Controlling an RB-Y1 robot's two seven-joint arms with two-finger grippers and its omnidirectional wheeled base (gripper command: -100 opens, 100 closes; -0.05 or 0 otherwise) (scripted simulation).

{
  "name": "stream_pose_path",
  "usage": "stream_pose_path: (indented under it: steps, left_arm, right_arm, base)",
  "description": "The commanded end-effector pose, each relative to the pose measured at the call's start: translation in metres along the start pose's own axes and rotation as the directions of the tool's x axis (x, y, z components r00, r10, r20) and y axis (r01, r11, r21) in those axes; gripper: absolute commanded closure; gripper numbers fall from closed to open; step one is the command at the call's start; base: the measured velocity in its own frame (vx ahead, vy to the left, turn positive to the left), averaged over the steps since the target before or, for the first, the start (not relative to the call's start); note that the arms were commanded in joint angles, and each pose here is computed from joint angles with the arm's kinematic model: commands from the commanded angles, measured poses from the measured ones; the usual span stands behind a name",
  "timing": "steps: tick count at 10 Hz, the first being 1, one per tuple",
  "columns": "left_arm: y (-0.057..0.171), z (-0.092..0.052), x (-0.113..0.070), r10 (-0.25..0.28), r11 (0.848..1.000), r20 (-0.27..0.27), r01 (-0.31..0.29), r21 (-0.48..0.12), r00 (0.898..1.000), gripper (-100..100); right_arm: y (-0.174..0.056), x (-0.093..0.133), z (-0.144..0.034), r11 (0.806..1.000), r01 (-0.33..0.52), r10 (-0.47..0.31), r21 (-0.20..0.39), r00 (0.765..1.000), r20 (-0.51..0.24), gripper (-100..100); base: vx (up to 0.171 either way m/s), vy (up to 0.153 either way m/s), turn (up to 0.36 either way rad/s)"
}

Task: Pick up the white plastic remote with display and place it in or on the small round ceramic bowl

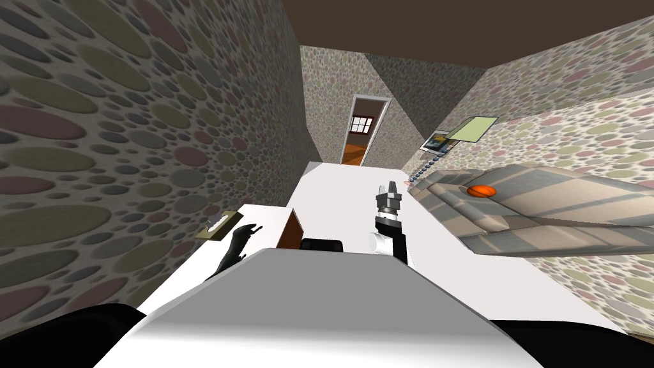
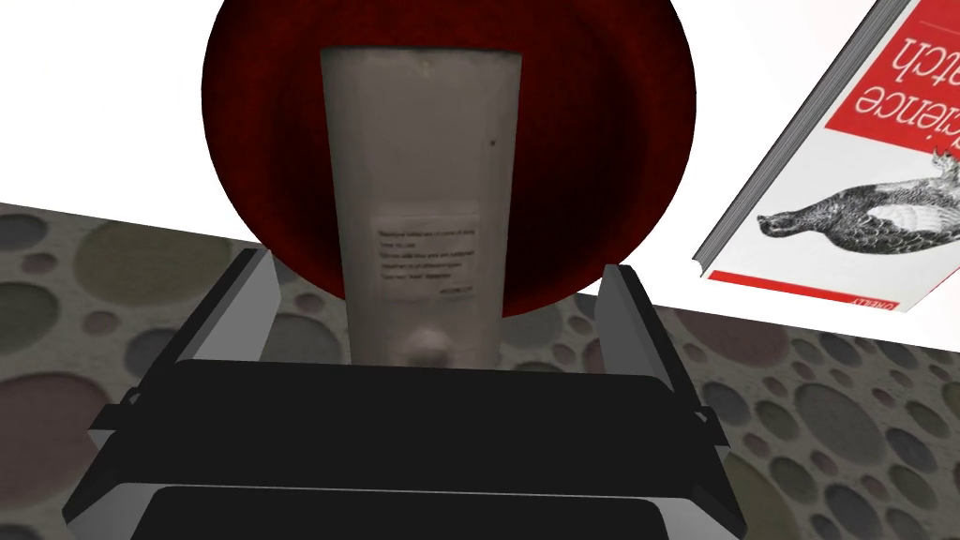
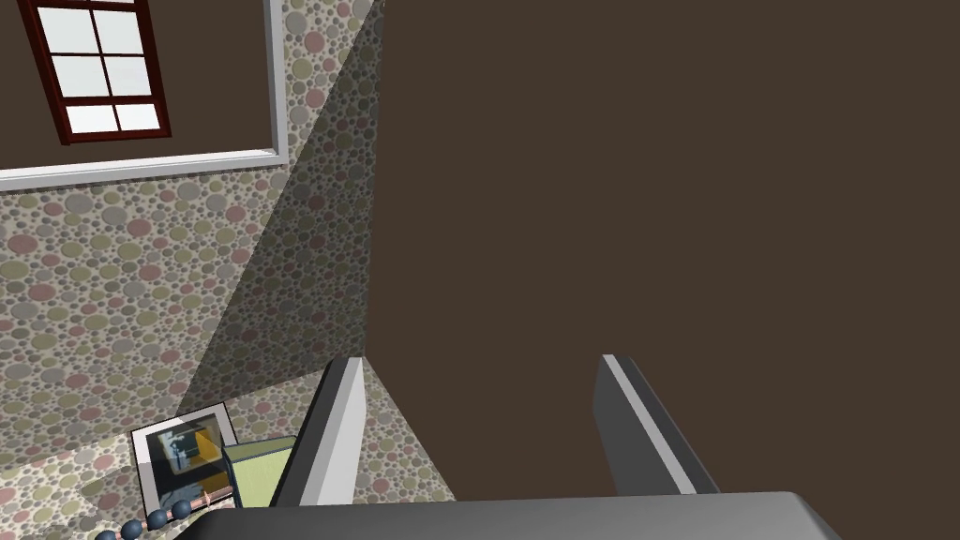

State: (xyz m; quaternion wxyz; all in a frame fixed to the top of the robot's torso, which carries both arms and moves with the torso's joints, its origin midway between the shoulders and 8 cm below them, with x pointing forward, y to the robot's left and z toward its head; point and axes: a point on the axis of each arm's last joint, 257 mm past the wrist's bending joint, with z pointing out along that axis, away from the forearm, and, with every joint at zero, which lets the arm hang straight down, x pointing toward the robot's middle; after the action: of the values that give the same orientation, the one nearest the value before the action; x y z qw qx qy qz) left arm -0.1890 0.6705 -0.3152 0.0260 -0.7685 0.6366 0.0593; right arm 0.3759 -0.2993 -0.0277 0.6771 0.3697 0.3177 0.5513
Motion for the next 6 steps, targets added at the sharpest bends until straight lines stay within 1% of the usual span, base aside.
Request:
stream_pose_path:
  steps: [1, 3, 4, 5, 6]
  left_arm:
    - [0.0, 0.0, 0.0, 0.0, 1.0, 0.0, 0.0, 0.0, 1.0, -100]
    - [0.0, 0.0, 0.0, 0.0, 1.0, 0.0, 0.0, 0.0, 1.0, -100]
    - [0.0, 0.0, 0.0, 0.0, 1.0, 0.0, 0.0, 0.0, 1.0, 0]
    - [-0.011, -0.01, -0.007, 0.001, 1.0, 0.0, -0.001, 0.0, 1.0, -100]
    - [-0.017, -0.015, -0.01, 0.002, 1.0, 0.0, -0.002, 0.0, 1.0, -100]
  right_arm:
    - [0.0, 0.0, 0.0, 1.0, 0.0, 0.0, 0.0, 1.0, 0.0, 0]
    - [0.0, 0.0, 0.0, 1.0, 0.0, 0.0, 0.0, 1.0, 0.0, 0]
    - [0.0, 0.0, 0.0, 1.0, 0.0, 0.0, 0.0, 1.0, 0.0, 0]
    - [0.0, 0.0, 0.0, 1.0, 0.0, 0.0, 0.0, 1.0, 0.0, 0]
    - [0.0, 0.0, 0.0, 1.0, 0.0, 0.0, 0.0, 1.0, 0.0, 0]
  base:
    - [0.0, 0.0, 0.0]
    - [0.0, 0.0, 0.0]
    - [0.0, 0.0, 0.0]
    - [-0.04, -0.025, 0.014]
    - [-0.071, -0.036, 0.01]
